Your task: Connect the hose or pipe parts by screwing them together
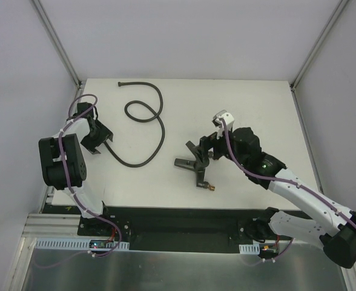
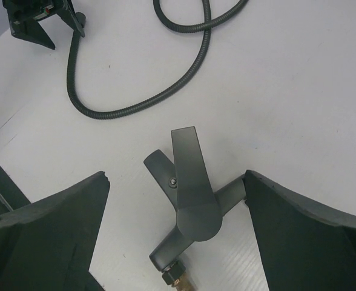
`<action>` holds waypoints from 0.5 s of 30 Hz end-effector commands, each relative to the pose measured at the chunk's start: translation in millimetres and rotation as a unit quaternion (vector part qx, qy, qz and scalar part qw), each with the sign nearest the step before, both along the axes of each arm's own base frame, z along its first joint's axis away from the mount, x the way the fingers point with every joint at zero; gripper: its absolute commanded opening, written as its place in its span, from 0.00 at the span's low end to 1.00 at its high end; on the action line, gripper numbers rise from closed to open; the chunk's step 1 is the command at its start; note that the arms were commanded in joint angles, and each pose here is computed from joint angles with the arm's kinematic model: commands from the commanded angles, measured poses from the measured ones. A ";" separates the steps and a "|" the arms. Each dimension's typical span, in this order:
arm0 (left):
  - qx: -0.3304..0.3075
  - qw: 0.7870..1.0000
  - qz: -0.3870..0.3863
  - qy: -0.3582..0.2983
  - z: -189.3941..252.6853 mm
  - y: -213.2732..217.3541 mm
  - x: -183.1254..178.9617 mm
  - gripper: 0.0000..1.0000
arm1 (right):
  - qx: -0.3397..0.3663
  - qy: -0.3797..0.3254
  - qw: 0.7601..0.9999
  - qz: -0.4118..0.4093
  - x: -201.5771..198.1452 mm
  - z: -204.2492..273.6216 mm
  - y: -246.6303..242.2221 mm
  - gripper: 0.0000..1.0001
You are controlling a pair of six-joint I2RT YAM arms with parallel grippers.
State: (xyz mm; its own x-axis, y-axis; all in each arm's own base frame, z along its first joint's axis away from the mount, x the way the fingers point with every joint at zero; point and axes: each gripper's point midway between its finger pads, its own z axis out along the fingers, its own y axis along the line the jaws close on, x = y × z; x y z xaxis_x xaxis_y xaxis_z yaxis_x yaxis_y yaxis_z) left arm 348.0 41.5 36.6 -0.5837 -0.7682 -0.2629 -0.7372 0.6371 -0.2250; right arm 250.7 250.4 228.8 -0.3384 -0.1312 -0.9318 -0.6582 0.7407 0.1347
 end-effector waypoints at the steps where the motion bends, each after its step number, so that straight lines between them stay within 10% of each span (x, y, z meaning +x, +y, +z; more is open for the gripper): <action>1: 0.028 1.000 0.011 0.003 1.2 15.3 14.7 0.70 | 0.030 -0.010 0.999 -0.023 -1.1 10.1 -7.1 0.96; 15: -0.005 0.999 -0.029 0.026 -22.0 5.0 26.5 0.38 | 0.045 -0.011 0.998 -0.037 3.1 15.1 -6.5 0.96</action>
State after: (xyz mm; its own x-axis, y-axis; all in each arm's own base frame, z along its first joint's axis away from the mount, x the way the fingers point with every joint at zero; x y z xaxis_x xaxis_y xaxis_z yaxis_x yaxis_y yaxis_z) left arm 374.7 49.9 21.1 -0.6097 -0.7492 -0.2587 -0.7268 0.6587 -0.1947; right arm 244.8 238.2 217.9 -0.3667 -0.0927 -0.9257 -0.6148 0.7709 0.1663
